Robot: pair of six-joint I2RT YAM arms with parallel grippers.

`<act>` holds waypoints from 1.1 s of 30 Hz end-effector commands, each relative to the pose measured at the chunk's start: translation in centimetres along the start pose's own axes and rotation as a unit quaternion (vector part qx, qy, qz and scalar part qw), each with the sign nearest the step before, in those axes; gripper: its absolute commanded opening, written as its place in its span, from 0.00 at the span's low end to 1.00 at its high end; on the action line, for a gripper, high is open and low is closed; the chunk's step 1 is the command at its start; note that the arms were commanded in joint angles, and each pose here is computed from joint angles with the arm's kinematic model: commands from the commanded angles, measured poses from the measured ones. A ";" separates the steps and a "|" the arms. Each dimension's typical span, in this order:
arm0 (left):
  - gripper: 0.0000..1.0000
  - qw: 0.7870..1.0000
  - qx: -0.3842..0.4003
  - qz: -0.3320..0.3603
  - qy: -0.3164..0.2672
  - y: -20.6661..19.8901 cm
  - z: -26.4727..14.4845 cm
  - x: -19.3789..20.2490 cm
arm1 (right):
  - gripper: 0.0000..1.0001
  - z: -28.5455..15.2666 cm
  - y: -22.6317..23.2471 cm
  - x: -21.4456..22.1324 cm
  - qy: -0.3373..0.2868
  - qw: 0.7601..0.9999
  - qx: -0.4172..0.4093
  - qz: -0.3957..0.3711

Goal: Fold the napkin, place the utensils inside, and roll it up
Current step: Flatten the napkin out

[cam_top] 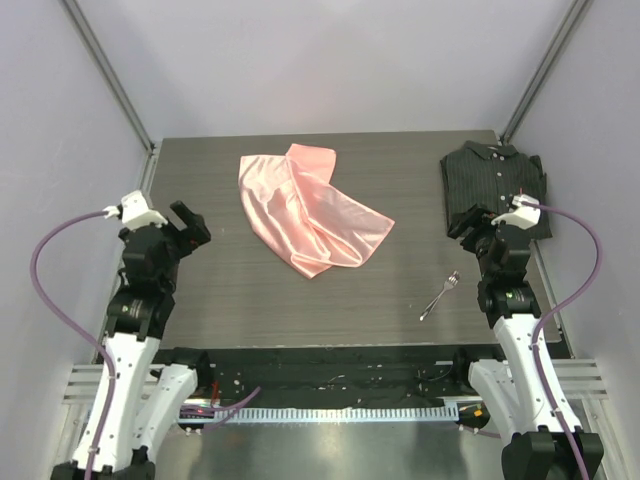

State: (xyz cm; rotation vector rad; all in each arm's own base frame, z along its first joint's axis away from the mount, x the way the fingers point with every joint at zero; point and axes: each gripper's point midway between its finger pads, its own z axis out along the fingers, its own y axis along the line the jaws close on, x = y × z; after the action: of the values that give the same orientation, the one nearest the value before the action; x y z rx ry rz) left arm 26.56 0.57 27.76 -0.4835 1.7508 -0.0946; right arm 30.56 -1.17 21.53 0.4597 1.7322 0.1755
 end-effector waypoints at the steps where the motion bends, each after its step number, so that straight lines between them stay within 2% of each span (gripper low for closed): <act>1: 0.91 0.996 0.068 -0.043 0.031 -4.8 1.7 1.1 | 0.76 -0.3 1.5 -2.6 -0.029 0.999 -0.021 0.014; 3: 0.90 0.996 0.071 -0.025 0.050 -6.9 3.2 3.1 | 0.77 -0.5 1.7 -2.6 -0.029 0.999 -0.028 0.016; 5: 0.90 0.994 0.087 0.033 0.052 -10.7 3.0 4.9 | 0.77 -0.8 1.8 -2.7 -0.032 0.999 -0.030 0.018; 6: 0.90 0.988 0.114 0.073 0.073 -14.6 3.0 7.1 | 0.77 -0.9 1.8 -2.8 -0.033 0.999 -0.032 0.018; 8: 0.91 0.981 0.135 0.118 0.080 -18.4 3.3 8.6 | 0.76 -1.1 1.7 -2.8 -0.033 0.999 -0.029 0.018; 9: 0.90 0.972 0.171 0.141 0.076 -22.4 2.8 8.1 | 0.76 -1.2 1.5 -2.9 -0.035 0.999 -0.023 0.019; 10: 0.90 0.960 0.170 0.194 0.113 -24.0 4.3 12.3 | 0.76 -1.3 1.4 -3.1 -0.039 0.999 -0.019 0.022; 12: 0.89 0.934 0.201 0.263 0.135 -27.8 4.6 15.6 | 0.77 -1.4 1.2 -3.0 -0.037 0.999 -0.012 0.025; 13: 0.88 0.924 0.205 0.285 0.149 -30.6 6.1 17.9 | 0.76 -1.6 1.1 -3.4 -0.043 0.999 -0.009 0.030; 15: 0.86 0.904 0.213 0.322 0.182 -32.3 6.6 20.9 | 0.76 -1.9 0.9 -3.6 -0.044 0.998 -0.001 0.033; 16: 0.85 0.895 0.224 0.336 0.188 -34.5 7.8 22.6 | 0.76 -2.1 0.9 -4.0 -0.048 0.998 0.003 0.035; 18: 0.81 0.880 0.242 0.353 0.203 -36.2 8.1 24.8 | 0.77 -2.3 0.6 -4.2 -0.049 0.998 0.010 0.033; 19: 0.80 0.879 0.253 0.356 0.190 -37.7 8.3 24.3 | 0.76 -2.6 0.5 -4.6 -0.053 0.998 0.016 0.033; 20: 0.78 0.872 0.251 0.370 0.198 -37.8 9.1 26.4 | 0.77 -2.6 0.5 -4.8 -0.055 0.998 0.019 0.031; 22: 0.76 0.870 0.260 0.376 0.187 -39.2 9.7 26.6 | 0.76 -2.8 0.5 -5.0 -0.053 0.998 0.020 0.030; 23: 0.76 0.864 0.256 0.388 0.194 -38.9 10.4 28.5 | 0.77 -2.8 0.5 -5.0 -0.053 0.998 0.021 0.029; 28: 0.74 0.850 0.281 0.393 0.209 -40.2 11.0 31.6 | 0.77 -2.7 0.5 -4.4 -0.041 0.999 0.020 0.029; 33: 0.72 0.847 0.298 0.378 0.226 -40.9 11.2 33.9 | 0.77 -2.2 0.5 -3.5 -0.024 0.999 0.019 0.029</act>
State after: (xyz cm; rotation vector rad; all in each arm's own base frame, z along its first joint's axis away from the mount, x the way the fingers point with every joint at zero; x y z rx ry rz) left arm 42.42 -44.72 5.72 0.7466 2.1650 -0.0979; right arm 28.72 -1.90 24.20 0.5316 1.7018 0.1592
